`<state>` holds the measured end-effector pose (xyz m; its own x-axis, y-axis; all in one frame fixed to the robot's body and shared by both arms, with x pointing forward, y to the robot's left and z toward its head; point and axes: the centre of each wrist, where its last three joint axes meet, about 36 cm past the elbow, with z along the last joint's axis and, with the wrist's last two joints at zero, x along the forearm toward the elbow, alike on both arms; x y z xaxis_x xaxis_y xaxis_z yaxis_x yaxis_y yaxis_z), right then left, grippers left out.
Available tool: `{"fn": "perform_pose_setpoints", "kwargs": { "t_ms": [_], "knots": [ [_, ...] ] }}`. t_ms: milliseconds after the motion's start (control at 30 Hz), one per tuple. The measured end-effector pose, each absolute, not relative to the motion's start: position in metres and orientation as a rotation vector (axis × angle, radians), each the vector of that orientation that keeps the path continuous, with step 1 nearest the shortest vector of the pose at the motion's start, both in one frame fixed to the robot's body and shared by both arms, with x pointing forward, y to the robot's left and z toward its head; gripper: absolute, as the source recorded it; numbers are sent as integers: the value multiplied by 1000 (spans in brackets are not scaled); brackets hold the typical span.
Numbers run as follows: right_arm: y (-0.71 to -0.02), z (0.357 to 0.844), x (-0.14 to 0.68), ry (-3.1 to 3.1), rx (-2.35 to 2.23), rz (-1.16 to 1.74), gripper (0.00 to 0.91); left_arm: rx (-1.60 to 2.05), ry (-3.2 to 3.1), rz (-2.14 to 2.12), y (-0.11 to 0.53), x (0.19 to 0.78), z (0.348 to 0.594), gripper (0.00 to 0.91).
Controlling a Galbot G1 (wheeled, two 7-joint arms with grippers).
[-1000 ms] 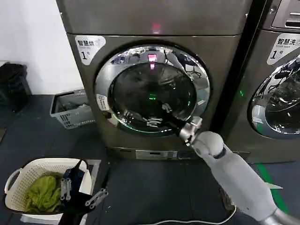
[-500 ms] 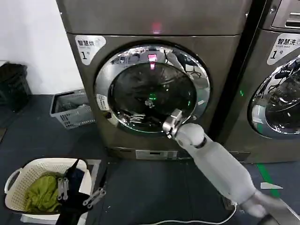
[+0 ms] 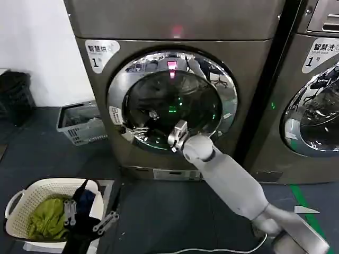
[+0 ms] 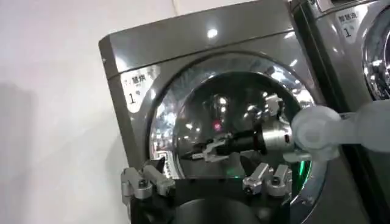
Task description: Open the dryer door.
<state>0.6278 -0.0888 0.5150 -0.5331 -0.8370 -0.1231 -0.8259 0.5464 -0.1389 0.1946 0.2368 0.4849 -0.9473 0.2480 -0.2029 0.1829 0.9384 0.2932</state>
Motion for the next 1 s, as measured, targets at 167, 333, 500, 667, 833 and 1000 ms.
{"fn": "perform_pose_setpoints", "kwargs": {
  "t_ms": [167, 333, 500, 667, 833, 1000],
  "knots": [
    [-77, 514, 635, 2603, -1436, -93, 907, 322, 2858, 400, 237, 194, 485, 907],
    [-68, 512, 641, 2596, -1463, -95, 907, 321, 2859, 399, 237, 194, 485, 907],
    [-64, 512, 646, 2563, -1533, -101, 907, 321, 2860, 398, 237, 193, 486, 907],
    [-68, 510, 649, 2524, -1618, -96, 907, 322, 2861, 399, 237, 193, 486, 907],
    [-74, 511, 648, 2442, -1741, -43, 907, 322, 2861, 400, 237, 192, 487, 907],
    [-81, 517, 646, 2341, -1855, 23, 907, 313, 2858, 397, 240, 194, 488, 907]
  ]
}}
